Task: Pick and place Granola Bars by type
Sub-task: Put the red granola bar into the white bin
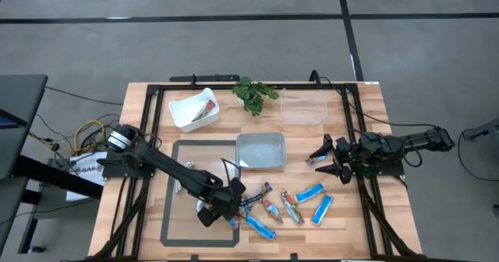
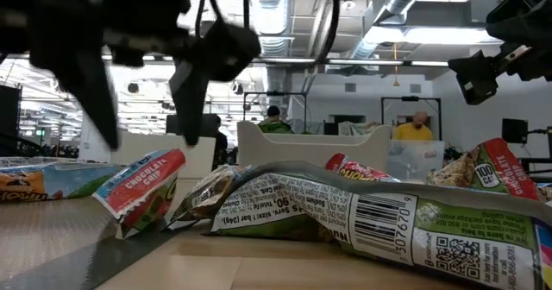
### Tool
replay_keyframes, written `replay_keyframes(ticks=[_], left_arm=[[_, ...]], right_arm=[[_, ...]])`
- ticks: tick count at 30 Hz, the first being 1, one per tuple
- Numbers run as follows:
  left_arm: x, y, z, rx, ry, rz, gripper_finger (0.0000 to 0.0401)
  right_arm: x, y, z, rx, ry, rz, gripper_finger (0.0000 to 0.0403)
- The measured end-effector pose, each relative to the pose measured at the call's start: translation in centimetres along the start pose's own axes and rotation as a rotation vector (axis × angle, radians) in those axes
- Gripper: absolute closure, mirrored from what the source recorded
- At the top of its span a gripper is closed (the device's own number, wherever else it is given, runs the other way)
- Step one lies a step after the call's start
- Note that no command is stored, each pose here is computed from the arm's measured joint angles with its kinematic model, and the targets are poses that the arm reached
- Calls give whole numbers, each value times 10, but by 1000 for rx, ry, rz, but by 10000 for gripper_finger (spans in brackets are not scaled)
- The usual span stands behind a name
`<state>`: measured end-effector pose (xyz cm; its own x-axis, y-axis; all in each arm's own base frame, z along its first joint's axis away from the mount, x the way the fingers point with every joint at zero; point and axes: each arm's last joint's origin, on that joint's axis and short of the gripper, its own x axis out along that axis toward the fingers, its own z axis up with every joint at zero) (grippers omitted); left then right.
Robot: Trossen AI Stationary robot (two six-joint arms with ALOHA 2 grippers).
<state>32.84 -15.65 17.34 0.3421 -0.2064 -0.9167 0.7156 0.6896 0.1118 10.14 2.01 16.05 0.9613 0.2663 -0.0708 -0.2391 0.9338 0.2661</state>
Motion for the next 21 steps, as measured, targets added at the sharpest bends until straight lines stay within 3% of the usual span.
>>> replay_keyframes(ticks=[10,21], left_arm=[[25,-3,-1,22,36,1,165],[29,-7,-4,45,2,-32,231]], right_arm=[[1,0,0,1,6,0,138],[0,0,0,0,3,1,138]])
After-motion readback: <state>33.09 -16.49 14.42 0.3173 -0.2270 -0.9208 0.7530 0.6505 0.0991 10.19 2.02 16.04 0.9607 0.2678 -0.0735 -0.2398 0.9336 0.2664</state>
